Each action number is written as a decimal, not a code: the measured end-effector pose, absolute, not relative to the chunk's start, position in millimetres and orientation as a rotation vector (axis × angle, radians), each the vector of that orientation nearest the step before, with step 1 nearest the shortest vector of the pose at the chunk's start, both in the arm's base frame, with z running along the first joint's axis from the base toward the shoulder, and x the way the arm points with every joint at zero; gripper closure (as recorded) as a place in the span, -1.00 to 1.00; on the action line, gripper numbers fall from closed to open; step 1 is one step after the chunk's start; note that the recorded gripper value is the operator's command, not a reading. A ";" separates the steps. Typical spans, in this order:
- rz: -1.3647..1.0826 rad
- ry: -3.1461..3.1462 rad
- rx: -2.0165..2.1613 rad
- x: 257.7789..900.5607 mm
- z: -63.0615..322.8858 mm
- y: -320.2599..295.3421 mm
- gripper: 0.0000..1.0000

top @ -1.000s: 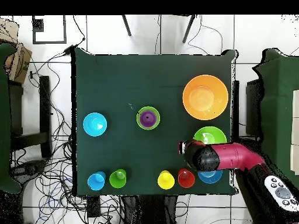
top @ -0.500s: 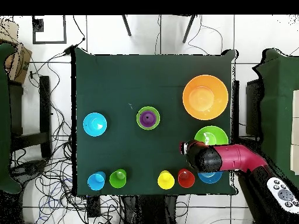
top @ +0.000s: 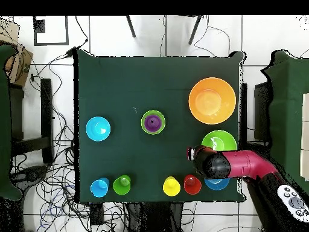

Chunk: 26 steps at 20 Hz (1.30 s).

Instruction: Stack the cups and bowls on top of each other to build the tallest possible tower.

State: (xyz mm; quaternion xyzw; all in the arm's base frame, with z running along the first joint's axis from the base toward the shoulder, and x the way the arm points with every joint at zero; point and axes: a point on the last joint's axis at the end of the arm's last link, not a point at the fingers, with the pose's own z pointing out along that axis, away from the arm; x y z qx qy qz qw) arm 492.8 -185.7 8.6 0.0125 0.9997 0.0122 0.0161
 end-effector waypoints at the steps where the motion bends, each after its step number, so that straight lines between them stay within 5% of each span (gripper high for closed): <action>1: 0.038 3.109 0.045 492.1 8.6 -187.8 -1.00; 26: 0.023 3.103 0.055 492.5 12.4 -194.0 -1.00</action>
